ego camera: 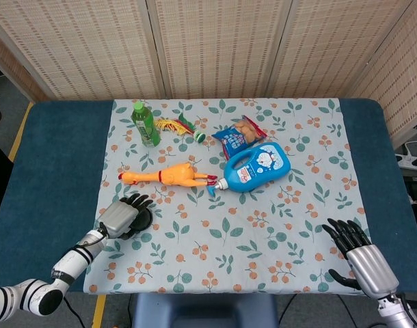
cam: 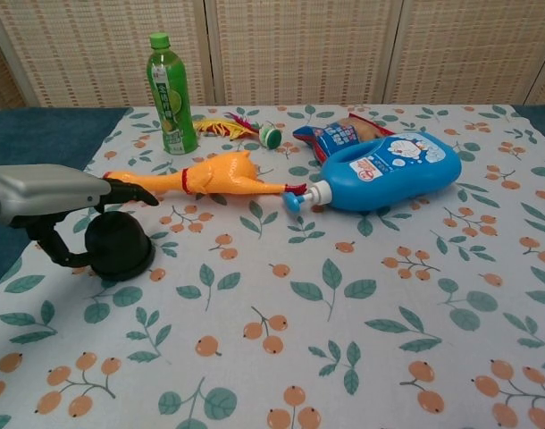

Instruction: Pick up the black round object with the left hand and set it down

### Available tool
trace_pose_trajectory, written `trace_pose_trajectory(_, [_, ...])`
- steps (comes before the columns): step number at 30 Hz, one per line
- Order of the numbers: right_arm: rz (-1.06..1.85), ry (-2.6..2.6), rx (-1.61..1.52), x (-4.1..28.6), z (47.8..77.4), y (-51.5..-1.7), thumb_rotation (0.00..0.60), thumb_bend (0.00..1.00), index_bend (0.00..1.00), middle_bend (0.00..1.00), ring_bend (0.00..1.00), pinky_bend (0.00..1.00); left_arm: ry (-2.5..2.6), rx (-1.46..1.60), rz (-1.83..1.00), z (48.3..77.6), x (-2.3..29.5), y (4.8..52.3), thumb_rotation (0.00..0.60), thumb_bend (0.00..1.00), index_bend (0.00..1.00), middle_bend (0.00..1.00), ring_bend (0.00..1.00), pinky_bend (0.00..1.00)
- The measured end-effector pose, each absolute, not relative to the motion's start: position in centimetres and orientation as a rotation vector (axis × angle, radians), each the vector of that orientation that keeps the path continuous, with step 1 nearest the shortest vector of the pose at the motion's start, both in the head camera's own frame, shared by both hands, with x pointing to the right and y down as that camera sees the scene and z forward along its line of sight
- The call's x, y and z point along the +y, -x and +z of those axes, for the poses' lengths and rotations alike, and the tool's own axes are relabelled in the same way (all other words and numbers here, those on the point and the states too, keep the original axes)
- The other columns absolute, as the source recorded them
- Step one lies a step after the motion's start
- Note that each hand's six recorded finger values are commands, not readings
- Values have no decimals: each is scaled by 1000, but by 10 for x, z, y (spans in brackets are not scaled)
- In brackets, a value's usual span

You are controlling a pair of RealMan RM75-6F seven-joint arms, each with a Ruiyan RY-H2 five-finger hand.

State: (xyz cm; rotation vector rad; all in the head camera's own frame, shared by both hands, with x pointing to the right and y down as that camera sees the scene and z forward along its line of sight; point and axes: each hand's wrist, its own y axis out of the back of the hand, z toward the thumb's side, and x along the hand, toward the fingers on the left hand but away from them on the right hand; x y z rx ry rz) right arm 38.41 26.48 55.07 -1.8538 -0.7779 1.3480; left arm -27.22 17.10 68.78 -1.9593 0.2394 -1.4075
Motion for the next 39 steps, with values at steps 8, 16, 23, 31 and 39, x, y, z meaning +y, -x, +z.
trace_pose_trajectory(8, [1342,1855,-768,266,551,-382,600,118,0,0,0,0,1919,228,-1408,684,176,279,600,368,0,0,0,148])
trace_pose_trajectory(16, [1342,1854,-769,267,550,-382,600,118,0,0,0,0,1874,232,-1416,689,174,283,600,367,4,0,0,145])
trace_pose_trajectory(23, [1345,1855,-767,267,551,-382,600,118,0,0,0,0,1870,230,-1419,690,175,284,600,364,146,0,0,147])
trace_pose_trajectory(31, [1349,1853,-767,267,551,-382,600,118,0,0,0,0,1862,239,-1416,694,173,283,600,360,224,0,0,148])
trace_pose_trajectory(39, [1353,1852,-766,266,552,-382,600,118,0,0,0,0,1858,243,-1413,696,173,283,600,363,298,0,0,155])
